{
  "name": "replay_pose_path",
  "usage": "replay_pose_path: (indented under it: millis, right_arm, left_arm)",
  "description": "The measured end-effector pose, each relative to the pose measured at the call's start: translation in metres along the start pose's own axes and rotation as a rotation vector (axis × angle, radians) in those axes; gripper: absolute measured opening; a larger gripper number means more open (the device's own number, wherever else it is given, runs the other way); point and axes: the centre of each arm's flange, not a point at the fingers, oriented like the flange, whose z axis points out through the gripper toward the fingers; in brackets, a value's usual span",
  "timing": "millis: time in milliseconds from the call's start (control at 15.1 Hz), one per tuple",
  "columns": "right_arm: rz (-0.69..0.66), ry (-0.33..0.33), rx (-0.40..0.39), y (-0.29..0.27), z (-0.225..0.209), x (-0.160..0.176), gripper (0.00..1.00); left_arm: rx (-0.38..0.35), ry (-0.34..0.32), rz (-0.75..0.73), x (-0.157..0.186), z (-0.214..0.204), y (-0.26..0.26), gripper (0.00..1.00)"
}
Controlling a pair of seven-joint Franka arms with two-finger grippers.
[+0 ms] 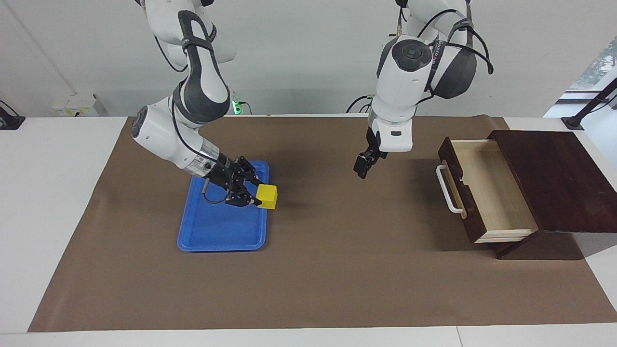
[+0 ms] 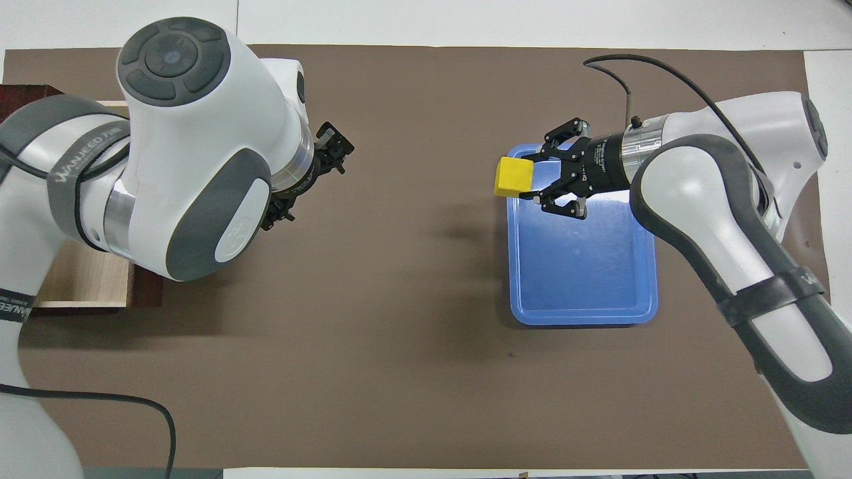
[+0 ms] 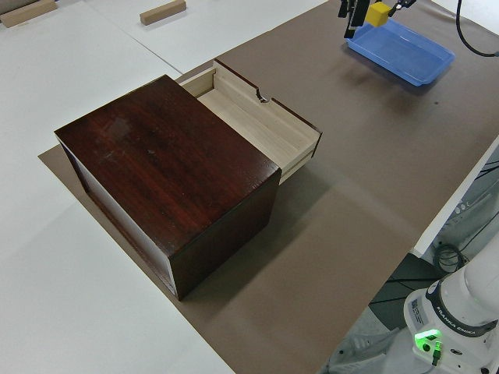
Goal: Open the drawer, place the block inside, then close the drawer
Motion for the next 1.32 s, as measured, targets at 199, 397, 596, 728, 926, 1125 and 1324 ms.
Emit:
replay_pose_path:
  millis: [199, 397, 596, 728, 926, 1125, 1324]
  right_arm:
    - [-0.002, -0.001, 0.000, -0.001, -0.003, 0.004, 0.56]
    - [-0.009, -0.002, -0.005, 0.000, -0.001, 0.001, 0.56]
    - [-0.012, -0.003, -0.007, 0.001, 0.000, -0.001, 0.56]
    - [-0.013, -0.003, -0.007, 0.001, 0.000, -0.002, 0.56]
    - [-0.031, -0.009, -0.025, 0.008, 0.012, -0.021, 0.56]
    - [-0.063, -0.010, -0.038, 0.031, 0.049, -0.077, 0.56]
    - [-0.090, -0.017, -0.056, 0.060, 0.084, -0.126, 0.56]
  left_arm:
    - [-0.002, 0.001, 0.047, 0.001, -0.001, 0.000, 1.00]
    - [-0.011, -0.013, -0.077, 0.000, -0.001, 0.001, 1.00]
    - [-0.038, -0.029, -0.349, 0.000, -0.003, 0.004, 1.00]
    - [-0.056, -0.029, -0.514, 0.001, -0.005, 0.006, 1.00]
    - [-0.056, -0.011, -0.704, 0.002, -0.004, 0.007, 1.00]
    - [-0.052, 0.001, -0.777, -0.005, -0.002, 0.010, 1.00]
    - [-0.044, 0.003, -0.793, -0.014, 0.003, 0.015, 1.00]
